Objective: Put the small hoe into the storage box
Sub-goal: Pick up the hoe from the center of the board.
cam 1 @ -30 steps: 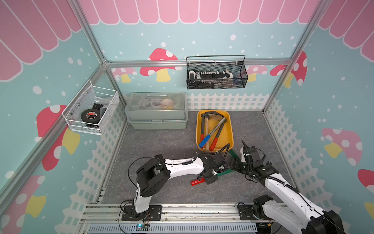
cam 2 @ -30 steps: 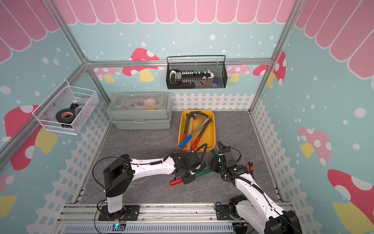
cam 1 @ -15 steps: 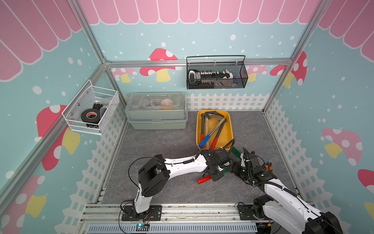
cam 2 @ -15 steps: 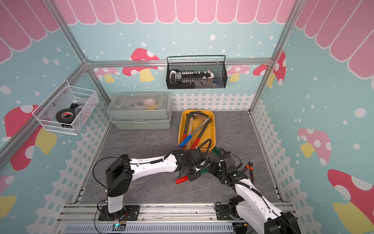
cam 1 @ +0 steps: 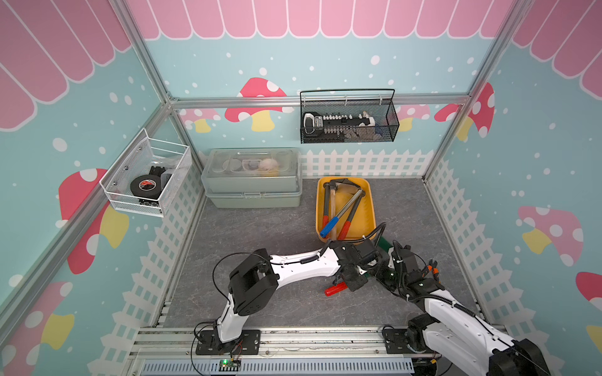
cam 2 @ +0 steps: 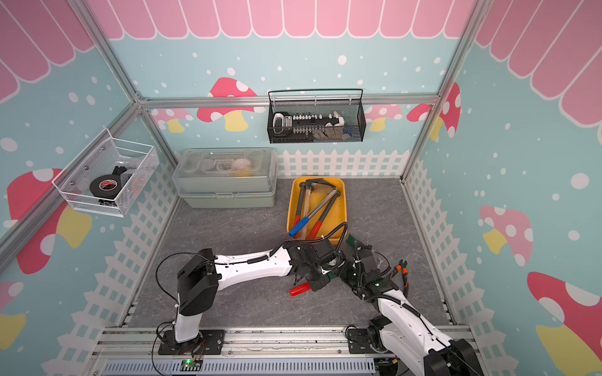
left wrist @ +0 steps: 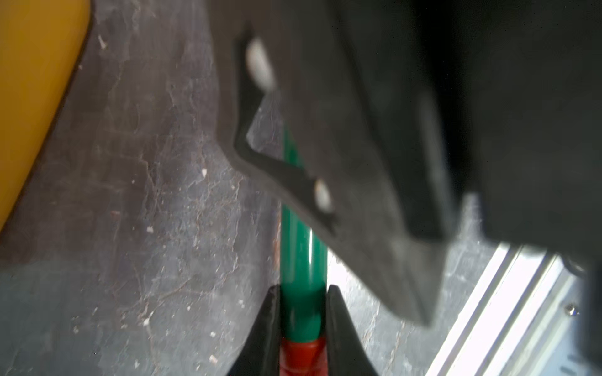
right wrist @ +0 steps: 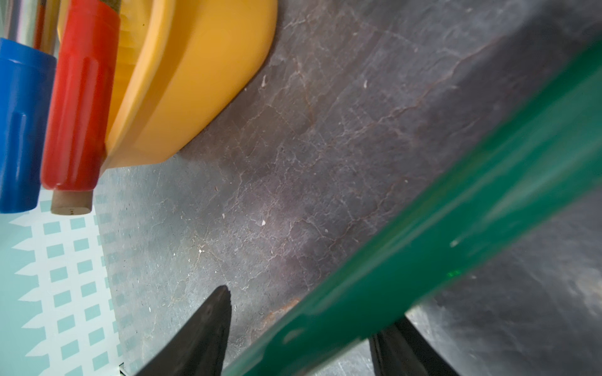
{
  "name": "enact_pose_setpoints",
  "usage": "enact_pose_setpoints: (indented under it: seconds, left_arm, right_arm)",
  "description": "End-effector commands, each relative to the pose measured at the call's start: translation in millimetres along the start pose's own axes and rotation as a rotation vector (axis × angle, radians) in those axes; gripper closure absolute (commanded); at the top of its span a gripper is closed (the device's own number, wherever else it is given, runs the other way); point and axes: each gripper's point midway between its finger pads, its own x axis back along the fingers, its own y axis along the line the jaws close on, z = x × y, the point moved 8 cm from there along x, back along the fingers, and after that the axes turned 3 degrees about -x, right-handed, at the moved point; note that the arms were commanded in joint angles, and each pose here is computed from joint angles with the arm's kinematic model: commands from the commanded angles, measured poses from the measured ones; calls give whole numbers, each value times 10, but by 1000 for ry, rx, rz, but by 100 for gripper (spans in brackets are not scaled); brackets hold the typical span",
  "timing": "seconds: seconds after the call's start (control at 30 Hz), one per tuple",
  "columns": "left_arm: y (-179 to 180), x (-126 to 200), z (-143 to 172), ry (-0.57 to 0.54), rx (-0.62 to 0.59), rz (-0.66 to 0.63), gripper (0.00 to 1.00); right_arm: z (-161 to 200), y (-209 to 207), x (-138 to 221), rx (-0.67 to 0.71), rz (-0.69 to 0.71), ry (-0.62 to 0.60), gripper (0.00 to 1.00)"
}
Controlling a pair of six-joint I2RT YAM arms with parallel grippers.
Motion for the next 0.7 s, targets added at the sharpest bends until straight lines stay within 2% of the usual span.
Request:
enact_pose_setpoints:
  seconds: [0.0,0.37,0.67]
  left_arm:
    - [-127,-8,-123,-31,-24,48,100]
    - [-218,-97,-204,-32,-22,78,100]
    - [-302,-208,-212,-21,-19,105,100]
  right_arm:
    - [-27,19,-9,-37,-34,-29,35]
    - [-47,-13,-25,-126,-54,-74,40]
    - [0,-141,-35,-173,-46,-101,57]
